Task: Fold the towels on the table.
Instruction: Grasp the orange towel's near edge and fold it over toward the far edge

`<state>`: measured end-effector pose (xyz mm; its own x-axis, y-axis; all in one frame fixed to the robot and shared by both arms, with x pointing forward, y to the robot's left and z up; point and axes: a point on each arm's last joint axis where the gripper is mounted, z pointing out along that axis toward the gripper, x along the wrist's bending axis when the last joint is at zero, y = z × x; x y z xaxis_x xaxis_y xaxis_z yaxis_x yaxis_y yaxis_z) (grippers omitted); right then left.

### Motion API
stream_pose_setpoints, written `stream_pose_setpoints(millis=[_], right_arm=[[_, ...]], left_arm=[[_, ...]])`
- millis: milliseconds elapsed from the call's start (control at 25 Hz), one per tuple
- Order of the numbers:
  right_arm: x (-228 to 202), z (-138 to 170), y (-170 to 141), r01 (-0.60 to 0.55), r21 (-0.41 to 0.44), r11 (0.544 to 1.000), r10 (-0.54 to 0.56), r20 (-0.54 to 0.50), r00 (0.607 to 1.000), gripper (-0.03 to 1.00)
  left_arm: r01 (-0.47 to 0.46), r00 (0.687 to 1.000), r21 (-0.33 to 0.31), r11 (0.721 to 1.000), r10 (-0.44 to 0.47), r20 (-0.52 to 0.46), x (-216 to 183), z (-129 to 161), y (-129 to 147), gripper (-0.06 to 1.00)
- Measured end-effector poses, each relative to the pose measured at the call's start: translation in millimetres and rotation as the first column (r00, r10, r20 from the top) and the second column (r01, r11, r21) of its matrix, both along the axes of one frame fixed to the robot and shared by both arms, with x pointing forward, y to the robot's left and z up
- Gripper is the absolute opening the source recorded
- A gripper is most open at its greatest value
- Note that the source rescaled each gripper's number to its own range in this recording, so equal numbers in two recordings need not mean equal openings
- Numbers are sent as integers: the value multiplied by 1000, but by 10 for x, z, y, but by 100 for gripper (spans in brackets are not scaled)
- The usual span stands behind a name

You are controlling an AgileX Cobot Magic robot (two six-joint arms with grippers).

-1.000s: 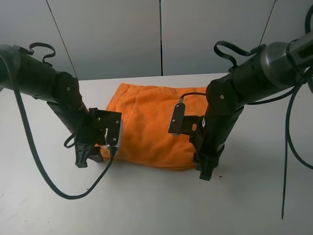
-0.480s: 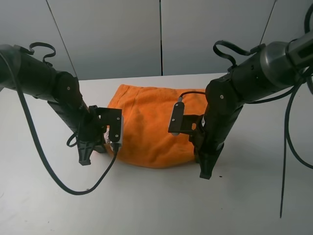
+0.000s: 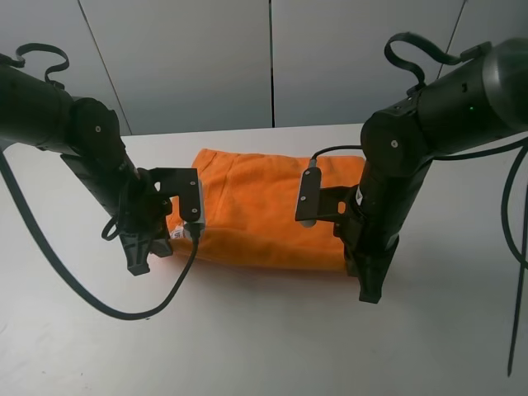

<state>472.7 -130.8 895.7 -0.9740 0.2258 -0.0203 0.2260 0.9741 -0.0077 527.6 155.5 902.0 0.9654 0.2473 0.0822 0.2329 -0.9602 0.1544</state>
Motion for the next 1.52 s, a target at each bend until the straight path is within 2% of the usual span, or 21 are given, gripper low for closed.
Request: stream_pose_setpoints(millis=[120,400,520,680,840,1080,1320,1520], right_arm=[[28,81,-42,-32,-31,999,33,53,998,1],[148,153,-109,-77,-149,986,105,190,976,1],[230,220,-91,-65,-163,984,103,239,966,1],[351,348,-52,-62,-183,981,115,293,949,1],[467,473,-1,-78,-190,979,141,351,925,0],[613,623,54,-110,-206,972,191,431,882,0],[748,664,-45,-92,-193,977,175,471,864,0],[819,658,-104,-93,-185,978,174,493,853,0]], left_arm=[[-70,997,-29,997,71,26,-15,165,6,0],[-153,988,-66,986,155,27,-94,399,0,0],[-213,975,-82,974,217,44,-91,463,11,0],[-232,968,-86,969,239,79,-65,501,24,0],[-276,943,-92,957,288,166,19,525,51,0],[-266,908,-102,959,285,307,166,624,63,0],[-254,880,-153,955,294,372,256,706,25,0],[-255,879,-144,956,291,377,379,615,-27,0]])
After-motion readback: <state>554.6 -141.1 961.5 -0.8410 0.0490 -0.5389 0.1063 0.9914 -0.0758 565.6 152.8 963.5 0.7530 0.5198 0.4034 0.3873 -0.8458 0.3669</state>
